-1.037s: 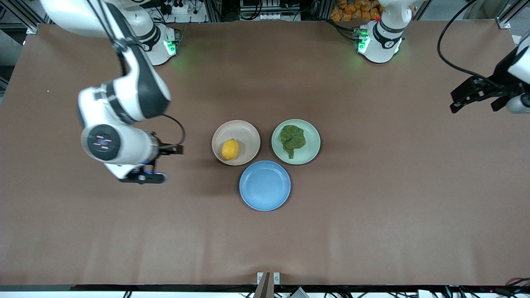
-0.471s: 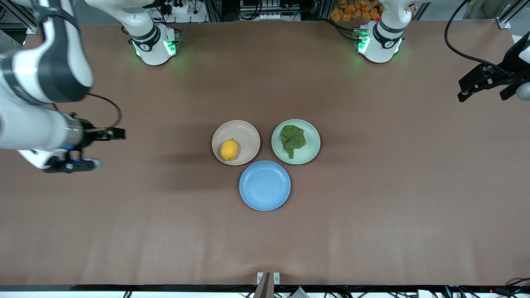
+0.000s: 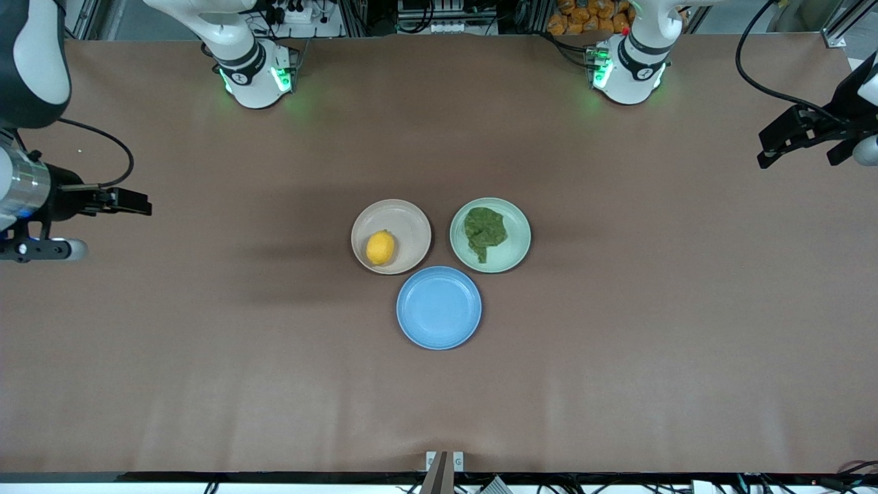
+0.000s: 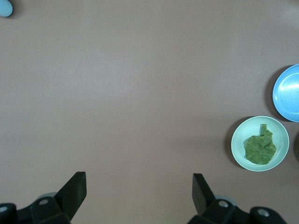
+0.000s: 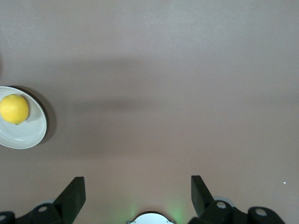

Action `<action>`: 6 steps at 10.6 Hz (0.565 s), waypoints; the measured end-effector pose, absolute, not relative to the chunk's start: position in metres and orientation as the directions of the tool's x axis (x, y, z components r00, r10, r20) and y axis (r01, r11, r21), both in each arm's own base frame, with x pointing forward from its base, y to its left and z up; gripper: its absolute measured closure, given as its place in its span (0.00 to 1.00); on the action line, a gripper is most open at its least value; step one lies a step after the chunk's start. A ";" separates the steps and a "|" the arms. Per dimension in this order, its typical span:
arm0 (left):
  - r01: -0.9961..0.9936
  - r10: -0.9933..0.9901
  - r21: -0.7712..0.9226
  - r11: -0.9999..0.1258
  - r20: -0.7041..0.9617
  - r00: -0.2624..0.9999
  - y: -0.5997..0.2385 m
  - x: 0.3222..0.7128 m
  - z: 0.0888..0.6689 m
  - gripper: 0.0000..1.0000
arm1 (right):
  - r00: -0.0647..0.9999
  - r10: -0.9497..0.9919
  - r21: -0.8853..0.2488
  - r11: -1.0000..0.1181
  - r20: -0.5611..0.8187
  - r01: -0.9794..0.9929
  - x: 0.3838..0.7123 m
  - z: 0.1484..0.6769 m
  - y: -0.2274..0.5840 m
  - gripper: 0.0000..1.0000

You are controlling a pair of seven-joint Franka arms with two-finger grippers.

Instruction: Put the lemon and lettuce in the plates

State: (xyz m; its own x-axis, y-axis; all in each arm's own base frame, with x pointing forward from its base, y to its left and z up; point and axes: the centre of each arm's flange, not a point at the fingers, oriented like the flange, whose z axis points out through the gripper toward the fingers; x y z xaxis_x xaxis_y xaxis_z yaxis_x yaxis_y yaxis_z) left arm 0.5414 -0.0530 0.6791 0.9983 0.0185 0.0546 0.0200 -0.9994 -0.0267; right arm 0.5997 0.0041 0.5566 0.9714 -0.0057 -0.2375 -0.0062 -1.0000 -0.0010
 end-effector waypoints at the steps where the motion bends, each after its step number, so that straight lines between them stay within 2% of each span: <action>1: 0.020 0.019 -0.027 -0.999 0.054 0.998 -0.053 0.541 0.679 0.00 | 0.973 -0.012 0.002 -1.000 -0.230 -0.012 0.597 0.562 0.001 0.00; 6: 0.028 0.027 -0.027 -0.999 0.051 0.998 -0.048 0.542 0.677 0.00 | 0.977 0.002 -0.011 -1.000 -0.215 -0.001 0.579 0.589 -0.051 0.00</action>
State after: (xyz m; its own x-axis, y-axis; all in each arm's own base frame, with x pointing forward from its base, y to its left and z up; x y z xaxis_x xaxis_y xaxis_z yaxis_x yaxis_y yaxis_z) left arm 0.5424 -0.0484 0.6771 0.9984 0.0269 0.0506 0.0282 -0.9992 -0.0269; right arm 0.5790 -0.0510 0.5890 0.9766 0.0019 -0.2150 -0.0006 -0.9999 -0.0113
